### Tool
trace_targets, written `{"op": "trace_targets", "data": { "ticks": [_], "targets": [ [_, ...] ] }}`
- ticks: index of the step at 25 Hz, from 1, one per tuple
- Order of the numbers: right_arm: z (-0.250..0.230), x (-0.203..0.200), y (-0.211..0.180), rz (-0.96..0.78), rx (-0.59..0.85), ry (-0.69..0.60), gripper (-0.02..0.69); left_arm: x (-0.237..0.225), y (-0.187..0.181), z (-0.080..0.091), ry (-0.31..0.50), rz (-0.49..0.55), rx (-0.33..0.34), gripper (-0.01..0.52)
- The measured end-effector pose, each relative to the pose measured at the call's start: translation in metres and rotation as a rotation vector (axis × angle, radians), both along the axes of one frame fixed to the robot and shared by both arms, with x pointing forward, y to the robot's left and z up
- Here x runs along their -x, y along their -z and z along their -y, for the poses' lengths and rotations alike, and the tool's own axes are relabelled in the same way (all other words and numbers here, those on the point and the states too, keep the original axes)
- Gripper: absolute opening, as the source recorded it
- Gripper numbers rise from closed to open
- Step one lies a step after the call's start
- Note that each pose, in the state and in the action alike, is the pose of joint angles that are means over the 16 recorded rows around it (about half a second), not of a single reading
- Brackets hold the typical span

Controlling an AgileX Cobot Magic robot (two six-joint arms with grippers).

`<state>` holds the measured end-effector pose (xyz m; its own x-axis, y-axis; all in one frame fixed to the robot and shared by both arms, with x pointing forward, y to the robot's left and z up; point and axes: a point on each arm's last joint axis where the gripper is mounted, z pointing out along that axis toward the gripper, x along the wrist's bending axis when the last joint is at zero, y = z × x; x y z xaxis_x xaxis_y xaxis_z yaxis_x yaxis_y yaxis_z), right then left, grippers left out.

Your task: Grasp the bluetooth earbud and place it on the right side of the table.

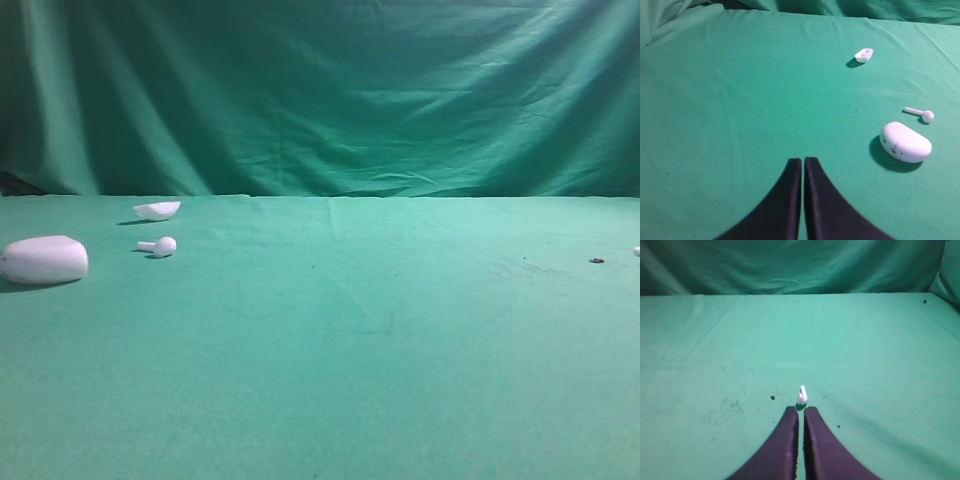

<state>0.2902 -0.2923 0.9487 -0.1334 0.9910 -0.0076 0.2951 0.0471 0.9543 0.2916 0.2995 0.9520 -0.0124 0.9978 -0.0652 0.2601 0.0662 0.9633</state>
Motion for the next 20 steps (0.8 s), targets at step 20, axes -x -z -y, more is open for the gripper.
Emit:
{"op": "trace_targets", "data": {
  "ticks": [20],
  "targets": [
    [0.0001, 0.0000, 0.0029, -0.015, -0.021, 0.008, 0.000, 0.0000, 0.0000, 0.0000, 0.000, 0.000, 0.000, 0.000]
  ]
}}
